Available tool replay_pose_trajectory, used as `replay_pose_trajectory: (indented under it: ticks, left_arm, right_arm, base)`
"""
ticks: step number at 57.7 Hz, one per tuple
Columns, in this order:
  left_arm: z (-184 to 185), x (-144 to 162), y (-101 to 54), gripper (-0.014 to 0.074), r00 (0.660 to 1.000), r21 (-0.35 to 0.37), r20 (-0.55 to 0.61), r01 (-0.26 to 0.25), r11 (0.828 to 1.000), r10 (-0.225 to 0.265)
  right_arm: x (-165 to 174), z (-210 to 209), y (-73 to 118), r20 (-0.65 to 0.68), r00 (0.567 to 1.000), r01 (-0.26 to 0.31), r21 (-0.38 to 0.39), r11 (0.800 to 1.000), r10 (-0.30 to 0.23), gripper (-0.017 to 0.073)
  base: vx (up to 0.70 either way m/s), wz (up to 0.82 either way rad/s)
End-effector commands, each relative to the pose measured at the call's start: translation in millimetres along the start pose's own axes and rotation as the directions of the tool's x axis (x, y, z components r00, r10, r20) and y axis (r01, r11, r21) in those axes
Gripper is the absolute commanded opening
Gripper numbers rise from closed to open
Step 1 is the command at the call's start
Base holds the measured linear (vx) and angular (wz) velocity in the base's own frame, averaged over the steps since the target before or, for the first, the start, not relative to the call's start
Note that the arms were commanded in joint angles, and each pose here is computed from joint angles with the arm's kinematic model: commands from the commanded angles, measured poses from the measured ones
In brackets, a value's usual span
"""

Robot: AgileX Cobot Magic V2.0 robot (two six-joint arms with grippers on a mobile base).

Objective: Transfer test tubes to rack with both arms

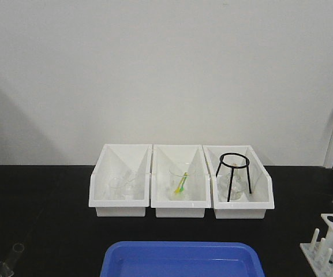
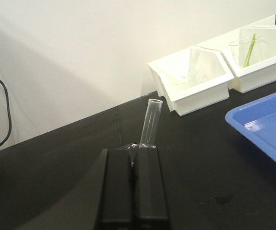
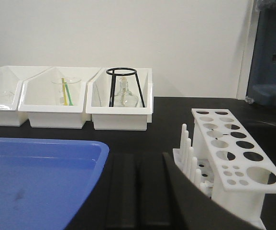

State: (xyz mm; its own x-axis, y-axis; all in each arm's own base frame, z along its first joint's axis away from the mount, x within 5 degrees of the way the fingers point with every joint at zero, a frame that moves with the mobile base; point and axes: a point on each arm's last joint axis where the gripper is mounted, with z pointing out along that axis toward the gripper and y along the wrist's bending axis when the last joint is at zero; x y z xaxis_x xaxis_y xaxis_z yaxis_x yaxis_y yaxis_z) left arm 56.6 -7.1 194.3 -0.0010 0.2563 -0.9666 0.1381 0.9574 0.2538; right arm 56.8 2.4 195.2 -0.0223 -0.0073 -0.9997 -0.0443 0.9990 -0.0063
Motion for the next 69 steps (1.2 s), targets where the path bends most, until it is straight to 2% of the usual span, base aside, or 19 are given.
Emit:
replay_pose_trajectory:
  ticks: [1, 4, 7, 10, 12, 14, 17, 28, 33, 41, 49, 53, 60, 69]
  left_arm:
    - [-1, -1, -0.9, -0.0020, 0.996, -0.011, 0.089, 0.000, 1.000, 0.001]
    - [-1, -2, -0.8, -0.0020, 0.995, -0.009, 0.096, 0.028, 1.000, -0.027]
    - [-1, -2, -0.8, -0.0020, 0.987, 0.000, 0.097, 0.125, 0.992, -0.125]
    - [-1, -3, -0.6, -0.0020, 0.966, 0.012, 0.109, 0.236, 0.972, -0.236]
    - [-1, -3, -0.5, -0.0020, 0.950, 0.018, 0.108, 0.292, 0.956, -0.292]
    - [-1, -3, -0.5, -0.0020, 0.941, 0.021, 0.106, 0.321, 0.947, -0.321]
    - [-1, -3, -0.5, -0.0020, 0.935, 0.023, 0.106, 0.338, 0.941, -0.338]
    - [-1, -4, -0.1, -0.0020, 0.935, 0.023, 0.125, 0.331, 0.943, -0.331]
    - [-2, -9, 1.0, -0.0020, 0.928, 0.028, 0.175, 0.331, 0.943, -0.330]
    - [-7, -32, 7.0, -0.0020, 0.898, 0.039, 0.295, 0.330, 0.943, -0.327]
    - [-20, -80, 19.7, -0.0020, 0.856, 0.049, 0.408, 0.327, 0.944, -0.317]
    - [-23, -109, 27.5, -0.0020, 0.849, 0.047, 0.431, 0.319, 0.947, -0.308]
    - [-13, -160, 40.6, -0.0020, 0.868, 0.028, 0.416, 0.284, 0.958, -0.270]
    - [16, -208, 52.9, -0.0020, 0.888, 0.015, 0.390, 0.256, 0.966, -0.242]
  right_arm:
    - [-4, 0, 0.2, 0.078, 0.997, 0.014, -0.001, 1.000, -0.014, -0.0007]
    - [-4, 0, 0.2, 0.078, 0.997, 0.014, -0.001, 1.000, -0.014, -0.0007]
    - [-4, 0, 0.2, 0.079, 0.997, 0.014, -0.001, 1.000, -0.014, -0.0007]
    - [-4, 0, 0.2, 0.079, 0.997, 0.014, -0.001, 1.000, -0.014, -0.0007]
    - [-4, 0, 0.2, 0.079, 0.997, 0.014, -0.001, 1.000, -0.014, -0.0007]
    - [-4, 0, 0.2, 0.079, 0.997, 0.014, -0.001, 1.000, -0.014, -0.0007]
    - [-4, 0, 0.2, 0.079, 0.997, 0.014, -0.001, 1.000, -0.014, -0.0007]
    - [-4, 0, 0.2, 0.080, 0.997, 0.014, -0.001, 1.000, -0.014, -0.0007]
    - [-9, -1, 0.3, 0.133, 0.991, 0.029, 0.001, 1.000, -0.029, -0.0007]
    - [-30, -5, 0.5, 0.269, 0.963, 0.024, 0.000, 1.000, -0.024, -0.0007]
    - [-78, -17, 0.1, 0.385, 0.923, 0.029, 0.007, 1.000, -0.029, -0.0007]
    - [-109, -22, 0.0, 0.434, 0.901, 0.030, 0.009, 1.000, -0.031, -0.0007]
    - [-165, -19, -0.1, 0.476, 0.878, 0.051, 0.019, 0.999, -0.054, -0.0007]
    - [-212, 10, 0.0, 0.457, 0.887, 0.067, 0.022, 0.998, -0.069, -0.0007]
  base:
    - [0.00, 0.00]
    - [0.00, 0.00]
    - [0.00, 0.00]
    - [0.00, 0.00]
    - [0.00, 0.00]
    - [0.00, 0.00]
    - [0.00, 0.00]
    - [0.00, 0.00]
    - [0.00, 0.00]
    - [0.00, 0.00]
    - [0.00, 0.00]
    - [0.00, -0.01]
    - [0.00, 0.00]
    - [0.00, 0.00]
